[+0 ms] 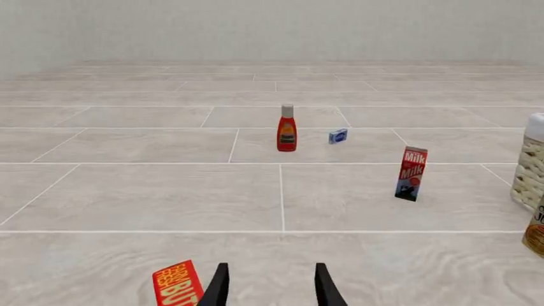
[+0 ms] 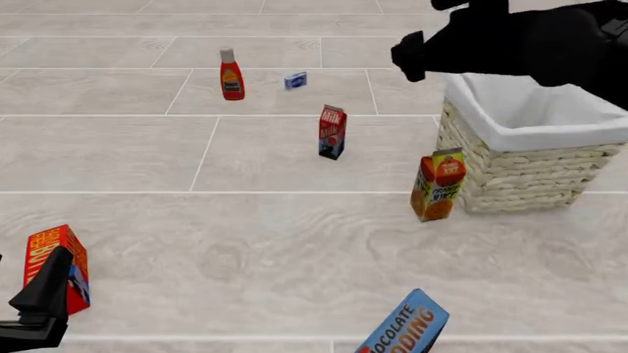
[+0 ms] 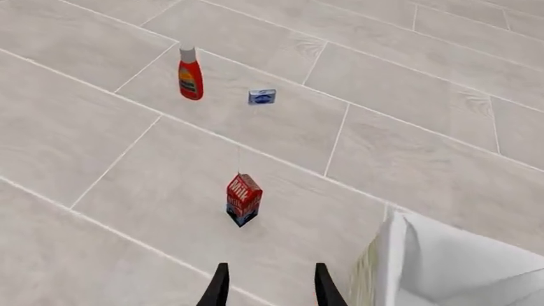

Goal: Pick the milk and place it in the basket.

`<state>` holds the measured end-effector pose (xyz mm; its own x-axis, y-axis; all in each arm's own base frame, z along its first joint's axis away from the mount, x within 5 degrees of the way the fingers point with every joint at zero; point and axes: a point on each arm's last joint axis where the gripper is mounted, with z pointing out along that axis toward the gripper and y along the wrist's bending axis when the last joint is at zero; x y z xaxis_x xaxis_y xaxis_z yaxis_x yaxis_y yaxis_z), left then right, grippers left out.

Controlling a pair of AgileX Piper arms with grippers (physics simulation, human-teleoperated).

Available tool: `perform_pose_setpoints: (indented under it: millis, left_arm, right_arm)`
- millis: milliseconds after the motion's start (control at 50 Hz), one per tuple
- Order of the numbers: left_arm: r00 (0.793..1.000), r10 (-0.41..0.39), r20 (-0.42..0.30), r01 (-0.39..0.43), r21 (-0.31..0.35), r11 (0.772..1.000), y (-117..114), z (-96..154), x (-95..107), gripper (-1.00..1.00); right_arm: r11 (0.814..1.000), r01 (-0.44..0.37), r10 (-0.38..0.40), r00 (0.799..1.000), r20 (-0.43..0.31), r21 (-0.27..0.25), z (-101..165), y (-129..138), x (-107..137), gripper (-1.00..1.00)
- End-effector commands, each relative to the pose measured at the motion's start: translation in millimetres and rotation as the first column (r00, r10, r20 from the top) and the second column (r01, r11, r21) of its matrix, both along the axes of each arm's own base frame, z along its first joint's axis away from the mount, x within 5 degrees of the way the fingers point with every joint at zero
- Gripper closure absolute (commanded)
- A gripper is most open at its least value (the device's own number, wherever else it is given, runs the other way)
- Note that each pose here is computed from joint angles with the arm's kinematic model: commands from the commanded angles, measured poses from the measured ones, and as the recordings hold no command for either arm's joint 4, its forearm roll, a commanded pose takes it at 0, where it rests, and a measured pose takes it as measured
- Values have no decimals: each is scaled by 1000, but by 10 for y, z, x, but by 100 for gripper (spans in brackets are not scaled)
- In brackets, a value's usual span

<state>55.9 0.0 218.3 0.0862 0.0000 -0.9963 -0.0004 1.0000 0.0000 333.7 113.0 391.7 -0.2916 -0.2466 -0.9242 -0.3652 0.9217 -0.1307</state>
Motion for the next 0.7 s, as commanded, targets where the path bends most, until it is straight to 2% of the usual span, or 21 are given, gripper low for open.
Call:
perform_pose_setpoints:
  millis: [20,140,220,300,380,520,700]
  left_arm:
    - [1000,0,0,0,0,1000,0,0,0,-100]
    - [1000,0,0,0,0,1000,0,0,0,-100]
    - [1000,0,0,0,0,1000,0,0,0,-100]
    - [1000,0,0,0,0,1000,0,0,0,-100]
    - [1000,0,0,0,0,1000,0,0,0,-100]
    - [1000,0,0,0,0,1000,0,0,0,-100]
    - [1000,0,0,0,0,1000,0,0,0,-100]
  right_arm:
    - [999,8,-11,996,-84,-36,-57,176,688,-100]
    - [999,17,-19,996,-91,-31,-23,229,930,-100]
    - [999,9,-14,993,-116,-43,-113,319,1130,-100]
    - [999,5,-10,992,-124,-44,-146,372,1230,-100]
    - [998,-1,-9,988,-156,-63,-275,450,1471,-100]
    - [998,-13,2,986,-169,-67,-372,555,1591,-100]
    - [996,-17,-1,977,-214,-84,-689,631,1832,-100]
